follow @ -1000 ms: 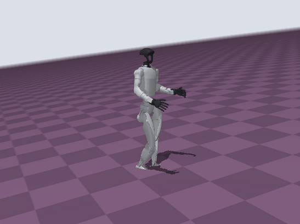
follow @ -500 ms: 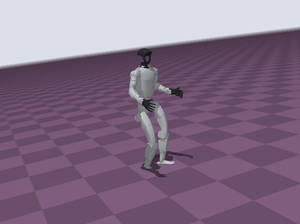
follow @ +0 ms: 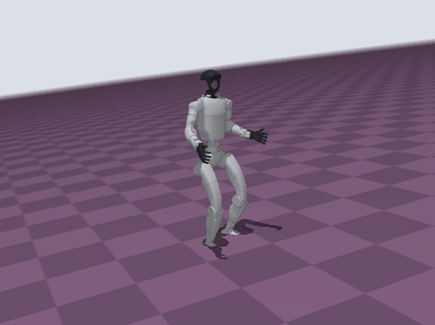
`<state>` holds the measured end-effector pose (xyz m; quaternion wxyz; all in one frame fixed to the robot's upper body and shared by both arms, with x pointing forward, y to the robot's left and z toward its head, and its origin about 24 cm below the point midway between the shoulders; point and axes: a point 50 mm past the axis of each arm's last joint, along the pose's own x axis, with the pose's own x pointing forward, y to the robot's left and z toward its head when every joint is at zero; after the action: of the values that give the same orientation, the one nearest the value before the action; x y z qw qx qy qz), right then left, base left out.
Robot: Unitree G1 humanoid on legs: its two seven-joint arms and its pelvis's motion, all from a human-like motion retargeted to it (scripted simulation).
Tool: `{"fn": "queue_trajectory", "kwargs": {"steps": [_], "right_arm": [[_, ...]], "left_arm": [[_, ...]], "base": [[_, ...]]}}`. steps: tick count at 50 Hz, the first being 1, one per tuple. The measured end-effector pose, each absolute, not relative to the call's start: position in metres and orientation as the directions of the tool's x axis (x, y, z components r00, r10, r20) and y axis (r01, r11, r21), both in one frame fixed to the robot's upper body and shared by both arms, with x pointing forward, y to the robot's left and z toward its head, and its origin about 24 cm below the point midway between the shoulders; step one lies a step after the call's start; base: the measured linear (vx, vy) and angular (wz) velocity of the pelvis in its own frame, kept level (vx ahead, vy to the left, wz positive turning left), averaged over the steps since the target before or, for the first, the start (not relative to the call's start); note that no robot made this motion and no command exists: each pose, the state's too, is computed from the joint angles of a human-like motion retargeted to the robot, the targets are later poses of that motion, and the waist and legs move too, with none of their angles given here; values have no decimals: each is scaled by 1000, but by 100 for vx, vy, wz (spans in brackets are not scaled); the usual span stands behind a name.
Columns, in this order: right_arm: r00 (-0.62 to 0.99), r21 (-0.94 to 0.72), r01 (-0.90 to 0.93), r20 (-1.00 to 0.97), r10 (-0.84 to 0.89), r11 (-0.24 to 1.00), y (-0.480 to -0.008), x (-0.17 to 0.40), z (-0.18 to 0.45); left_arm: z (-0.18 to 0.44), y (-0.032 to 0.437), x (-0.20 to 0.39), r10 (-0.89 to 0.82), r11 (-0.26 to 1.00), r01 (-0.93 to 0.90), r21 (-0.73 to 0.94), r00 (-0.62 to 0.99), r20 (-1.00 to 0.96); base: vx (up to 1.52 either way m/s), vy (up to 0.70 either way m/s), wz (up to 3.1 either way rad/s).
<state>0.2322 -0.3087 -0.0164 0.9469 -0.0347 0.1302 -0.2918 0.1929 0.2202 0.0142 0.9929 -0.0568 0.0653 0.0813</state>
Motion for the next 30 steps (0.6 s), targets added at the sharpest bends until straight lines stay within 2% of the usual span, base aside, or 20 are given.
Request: {"fn": "queue_trajectory", "kwargs": {"steps": [7,15,30], "right_arm": [[789,-277,540,-160,-593,795,-323,231,-5],[835,-446,447,-104,-541,775,-327,230,3],[926,-591,253,-82,-368,766,-297,236,0]], "left_arm": [[17,223,197,209,974,-217,-61,972,-106],[23,229,202,249,968,-248,29,967,-53],[32,248,207,325,926,-323,195,945,26]], "base": [[-2,16,11],[-12,16,3],[-14,8,-14]]}}
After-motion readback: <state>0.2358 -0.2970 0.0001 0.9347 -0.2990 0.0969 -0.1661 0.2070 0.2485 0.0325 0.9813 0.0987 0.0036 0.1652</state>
